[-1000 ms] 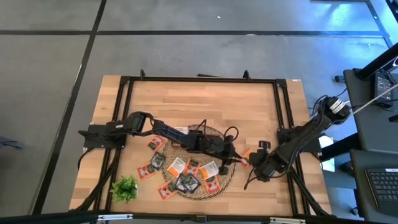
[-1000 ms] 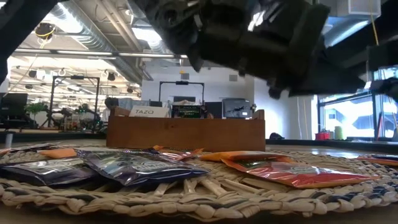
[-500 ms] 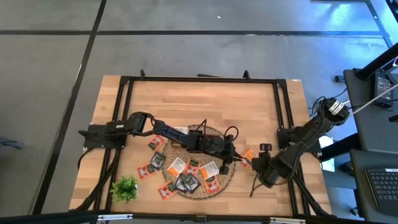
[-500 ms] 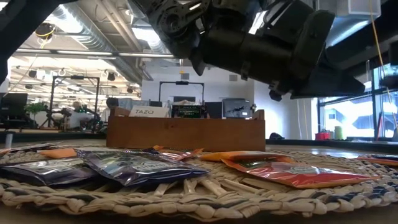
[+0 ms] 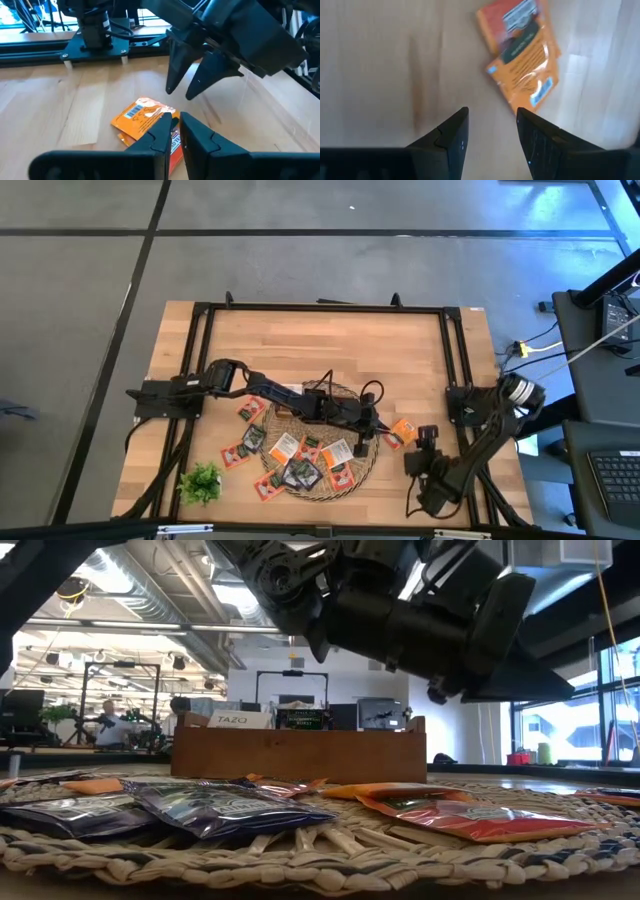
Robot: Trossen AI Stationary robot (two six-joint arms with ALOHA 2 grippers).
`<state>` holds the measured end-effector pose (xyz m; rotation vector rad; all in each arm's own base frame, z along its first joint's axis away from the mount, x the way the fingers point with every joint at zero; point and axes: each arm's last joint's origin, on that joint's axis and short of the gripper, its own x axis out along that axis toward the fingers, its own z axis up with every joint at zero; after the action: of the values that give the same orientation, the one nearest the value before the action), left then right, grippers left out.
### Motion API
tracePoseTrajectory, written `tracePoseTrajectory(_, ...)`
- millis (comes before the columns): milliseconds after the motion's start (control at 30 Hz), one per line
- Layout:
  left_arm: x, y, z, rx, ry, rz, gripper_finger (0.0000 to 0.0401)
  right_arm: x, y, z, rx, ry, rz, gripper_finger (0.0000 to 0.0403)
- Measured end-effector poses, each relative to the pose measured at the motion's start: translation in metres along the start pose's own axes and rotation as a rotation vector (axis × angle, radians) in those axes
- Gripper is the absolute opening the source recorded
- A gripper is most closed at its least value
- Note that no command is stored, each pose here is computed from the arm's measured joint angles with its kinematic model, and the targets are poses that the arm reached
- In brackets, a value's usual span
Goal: Pick & Place Tea
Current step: Put the orange tea bag into the right slot of the wooden organizer
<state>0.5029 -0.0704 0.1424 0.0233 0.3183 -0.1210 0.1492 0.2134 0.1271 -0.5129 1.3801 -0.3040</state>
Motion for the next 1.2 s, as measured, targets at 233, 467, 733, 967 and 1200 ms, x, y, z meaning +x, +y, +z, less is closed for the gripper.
tracePoseTrajectory(233,0.000,-0.001,0.000,0.000,0.001,-0.001,0.0033,0.007,0.016,-0.007,-0.022,-0.032,-0.060,0.0168)
tracePoseTrajectory(467,0.000,-0.001,0.000,-0.002,0.001,0.000,0.0029,0.008,0.017,-0.008,-0.024,-0.046,-0.070,0.0168)
tracePoseTrajectory(733,0.000,-0.001,0.000,0.005,0.001,0.000,0.0027,0.010,0.017,-0.006,-0.205,-0.092,-0.111,0.0168)
tracePoseTrajectory(967,0.000,-0.001,0.000,0.016,0.001,0.000,0.0024,0.013,0.014,-0.001,-0.233,-0.096,-0.130,0.0168)
tracePoseTrajectory(1200,0.000,-0.001,0.000,0.016,0.001,0.000,0.0026,0.020,0.014,0.003,-0.262,-0.086,-0.163,0.0168)
